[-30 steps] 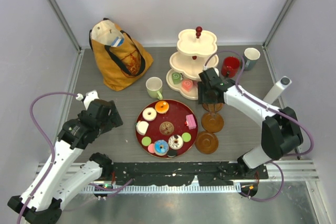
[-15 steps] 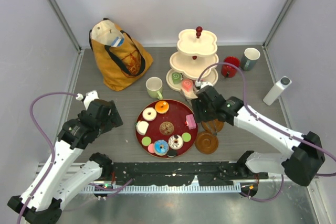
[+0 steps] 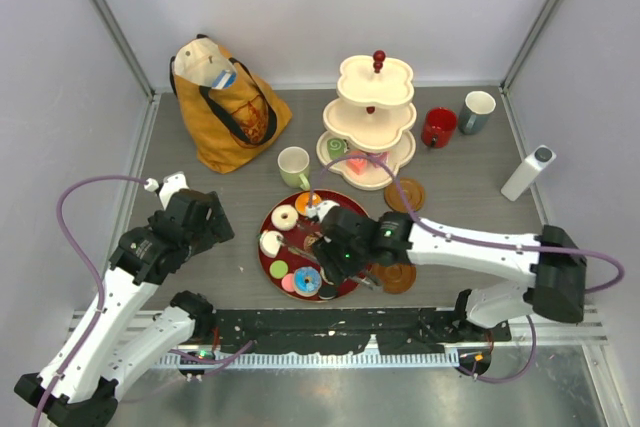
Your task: Serve the afternoon tea
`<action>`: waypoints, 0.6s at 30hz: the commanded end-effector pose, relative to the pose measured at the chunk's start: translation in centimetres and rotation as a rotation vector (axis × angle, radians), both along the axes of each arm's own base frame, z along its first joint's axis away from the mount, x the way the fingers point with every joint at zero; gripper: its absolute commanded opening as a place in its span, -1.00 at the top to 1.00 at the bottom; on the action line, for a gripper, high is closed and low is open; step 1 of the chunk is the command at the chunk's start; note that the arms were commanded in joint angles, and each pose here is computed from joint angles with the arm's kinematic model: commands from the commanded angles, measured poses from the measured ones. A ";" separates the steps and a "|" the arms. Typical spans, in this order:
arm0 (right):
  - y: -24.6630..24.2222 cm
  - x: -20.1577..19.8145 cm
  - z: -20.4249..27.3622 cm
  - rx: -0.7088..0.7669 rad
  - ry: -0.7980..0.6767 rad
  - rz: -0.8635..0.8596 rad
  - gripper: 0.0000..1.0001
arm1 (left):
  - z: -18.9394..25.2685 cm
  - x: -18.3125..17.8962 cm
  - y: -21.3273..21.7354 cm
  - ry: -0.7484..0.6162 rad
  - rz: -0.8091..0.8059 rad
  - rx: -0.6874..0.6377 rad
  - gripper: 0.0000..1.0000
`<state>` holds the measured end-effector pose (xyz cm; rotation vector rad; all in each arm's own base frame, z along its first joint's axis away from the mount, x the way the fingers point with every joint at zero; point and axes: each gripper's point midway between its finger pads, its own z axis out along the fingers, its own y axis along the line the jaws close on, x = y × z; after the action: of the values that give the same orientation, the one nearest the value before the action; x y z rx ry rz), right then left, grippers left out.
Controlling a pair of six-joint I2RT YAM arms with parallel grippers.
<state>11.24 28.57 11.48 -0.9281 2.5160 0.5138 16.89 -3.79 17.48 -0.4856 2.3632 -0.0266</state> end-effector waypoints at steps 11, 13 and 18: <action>7.3 -1.4 -1.4 0.011 0.051 0.087 -0.25 | 0.1 0.2 -0.2 -0.004 -0.010 -0.002 -0.99; 7.4 -1.3 -1.5 0.006 0.057 0.081 -0.27 | 0.0 0.1 -0.1 -0.002 -0.010 -0.002 -0.99; 6.9 0.2 -1.9 -0.048 -0.002 0.013 -0.27 | 0.1 0.2 -0.1 -0.006 -0.011 -0.003 -0.99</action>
<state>9.94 34.34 8.08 -1.0457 2.5760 0.4774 16.87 -3.87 17.44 -0.4832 2.3673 -0.0298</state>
